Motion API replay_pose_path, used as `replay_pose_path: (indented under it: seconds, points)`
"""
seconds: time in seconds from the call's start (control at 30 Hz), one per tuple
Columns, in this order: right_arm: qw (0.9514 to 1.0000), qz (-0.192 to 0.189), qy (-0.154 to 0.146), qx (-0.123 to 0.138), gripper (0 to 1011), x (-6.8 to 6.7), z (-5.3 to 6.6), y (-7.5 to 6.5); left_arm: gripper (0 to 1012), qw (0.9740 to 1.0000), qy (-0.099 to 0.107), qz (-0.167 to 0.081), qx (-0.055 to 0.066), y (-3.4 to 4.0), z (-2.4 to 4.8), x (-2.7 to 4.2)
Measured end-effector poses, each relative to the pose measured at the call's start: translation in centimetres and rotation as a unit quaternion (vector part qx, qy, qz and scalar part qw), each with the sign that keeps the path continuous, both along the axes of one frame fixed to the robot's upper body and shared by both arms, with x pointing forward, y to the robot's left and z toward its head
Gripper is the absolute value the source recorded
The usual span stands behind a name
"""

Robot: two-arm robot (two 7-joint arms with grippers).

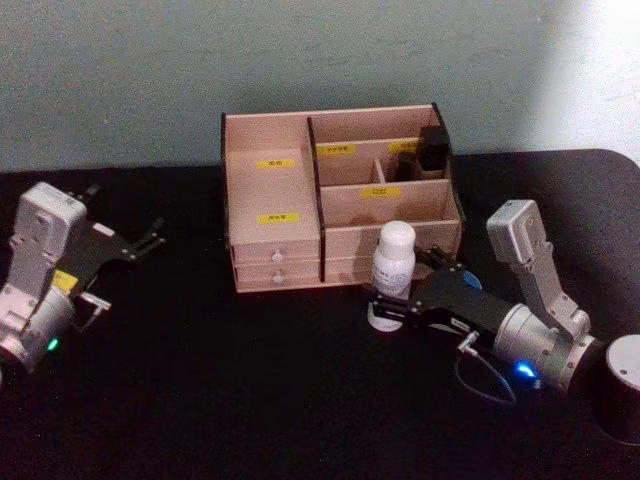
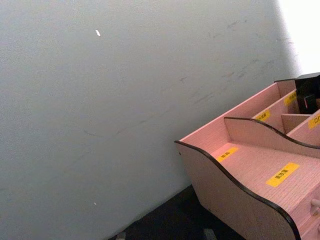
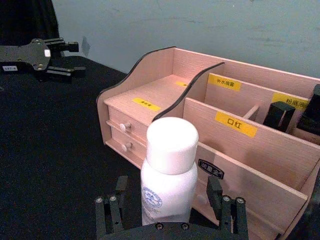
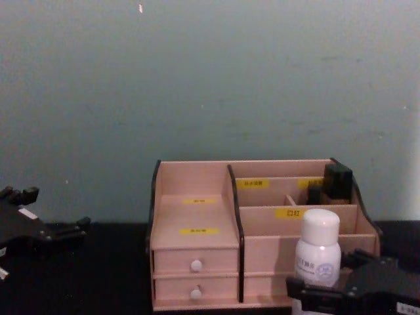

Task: Pick up the facial cleanser and watermelon frost from the table and place them into the tiered storage box.

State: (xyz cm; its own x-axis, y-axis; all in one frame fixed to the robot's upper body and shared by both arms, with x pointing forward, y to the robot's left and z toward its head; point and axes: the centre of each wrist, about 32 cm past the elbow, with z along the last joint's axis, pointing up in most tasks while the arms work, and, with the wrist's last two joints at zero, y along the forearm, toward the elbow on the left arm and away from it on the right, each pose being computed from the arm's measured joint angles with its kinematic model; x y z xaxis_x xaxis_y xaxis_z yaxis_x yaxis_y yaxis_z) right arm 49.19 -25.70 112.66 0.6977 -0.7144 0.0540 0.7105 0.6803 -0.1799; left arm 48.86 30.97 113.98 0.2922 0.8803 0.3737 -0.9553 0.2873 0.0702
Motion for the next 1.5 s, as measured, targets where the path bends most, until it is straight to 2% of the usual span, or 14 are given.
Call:
replay_pose_path:
  seconds: [0.77,0.97,1.07,1.13,1.2,1.33,1.5]
  points:
    - [1.0,0.002,0.003,0.0,1002,-0.02,0.02,-0.02,1001,1.0,0.0,0.0,0.0,0.0,0.0,0.0]
    - [1.0,0.002,0.003,0.0,890,-0.02,0.02,-0.02,1001,1.0,0.0,0.0,0.0,0.0,0.0,0.0]
    - [1.0,0.002,0.002,0.0,789,-0.02,0.02,-0.02,1001,1.0,0.0,0.0,0.0,0.0,0.0,0.0]
    - [1.0,0.002,0.002,0.0,759,-0.02,0.02,-0.02,1001,1.0,0.0,0.0,0.0,0.0,0.0,0.0]
    - [1.0,0.002,0.002,0.0,678,-0.02,0.02,-0.02,1001,1.0,0.0,0.0,0.0,0.0,0.0,0.0]
    - [1.0,0.002,0.002,0.0,594,-0.02,0.02,-0.02,1001,1.0,0.0,0.0,0.0,0.0,0.0,0.0]
    - [1.0,0.002,0.002,0.0,594,-0.02,0.02,-0.02,1001,1.0,0.0,0.0,0.0,0.0,0.0,0.0]
